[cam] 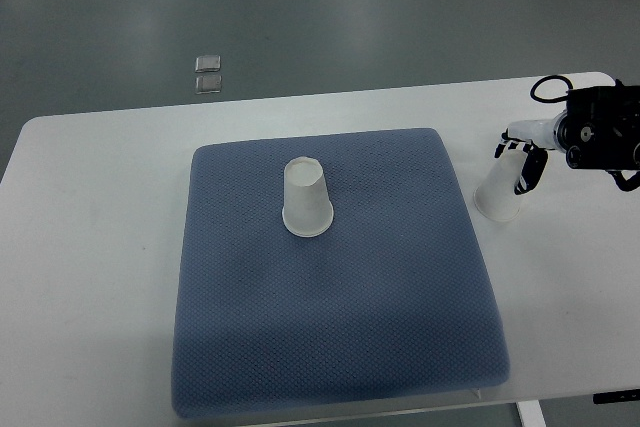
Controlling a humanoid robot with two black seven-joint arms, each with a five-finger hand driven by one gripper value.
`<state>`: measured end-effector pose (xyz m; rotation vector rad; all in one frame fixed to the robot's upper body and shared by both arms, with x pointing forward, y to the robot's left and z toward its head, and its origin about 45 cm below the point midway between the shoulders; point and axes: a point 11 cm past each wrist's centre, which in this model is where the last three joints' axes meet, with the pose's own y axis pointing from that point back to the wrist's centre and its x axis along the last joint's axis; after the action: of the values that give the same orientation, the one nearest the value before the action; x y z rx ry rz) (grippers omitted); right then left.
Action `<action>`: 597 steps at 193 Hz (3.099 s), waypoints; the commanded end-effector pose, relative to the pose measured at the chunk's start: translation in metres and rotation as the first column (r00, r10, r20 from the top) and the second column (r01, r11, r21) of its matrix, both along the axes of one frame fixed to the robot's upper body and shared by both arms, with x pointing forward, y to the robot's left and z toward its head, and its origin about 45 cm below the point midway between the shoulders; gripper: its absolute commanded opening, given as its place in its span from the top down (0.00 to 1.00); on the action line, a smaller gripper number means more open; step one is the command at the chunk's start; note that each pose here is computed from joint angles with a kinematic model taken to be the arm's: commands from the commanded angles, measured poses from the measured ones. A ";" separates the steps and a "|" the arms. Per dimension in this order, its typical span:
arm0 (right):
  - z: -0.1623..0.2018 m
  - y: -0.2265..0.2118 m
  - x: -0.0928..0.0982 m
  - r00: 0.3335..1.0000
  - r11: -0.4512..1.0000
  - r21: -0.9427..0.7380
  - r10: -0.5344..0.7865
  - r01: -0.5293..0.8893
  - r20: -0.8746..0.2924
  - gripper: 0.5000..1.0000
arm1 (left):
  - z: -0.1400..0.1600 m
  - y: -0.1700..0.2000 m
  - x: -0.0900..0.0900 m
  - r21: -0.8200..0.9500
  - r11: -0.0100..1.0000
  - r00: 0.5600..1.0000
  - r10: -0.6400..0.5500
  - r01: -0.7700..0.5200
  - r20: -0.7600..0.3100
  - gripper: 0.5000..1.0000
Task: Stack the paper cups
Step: 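Lift the cup with the right hand and carry it above the pad cup, then lower the held cup onto the upside-down cup on the pad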
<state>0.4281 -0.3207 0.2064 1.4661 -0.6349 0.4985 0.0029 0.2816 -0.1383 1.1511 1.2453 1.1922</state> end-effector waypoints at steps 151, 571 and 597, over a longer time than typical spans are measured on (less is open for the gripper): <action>0.160 0.028 0.011 0.984 0.994 0.011 0.105 -0.108 0.146 0.60 | 0.000 0.000 0.000 -0.001 1.000 1.000 0.000 0.000 0.000 0.00; 0.169 0.271 -0.034 0.884 0.883 0.086 0.449 -0.461 0.131 0.57 | 0.000 0.003 -0.001 0.008 1.000 1.000 0.002 -0.002 -0.002 0.00; 0.167 0.274 -0.033 0.887 0.885 0.095 0.442 -0.455 0.131 0.56 | 0.000 0.003 -0.001 0.008 1.000 1.000 0.002 -0.002 -0.002 0.00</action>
<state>0.3946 -0.0487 0.3749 1.7155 -0.3995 0.9260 0.0018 0.2845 -0.1384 1.1572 1.2446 1.1986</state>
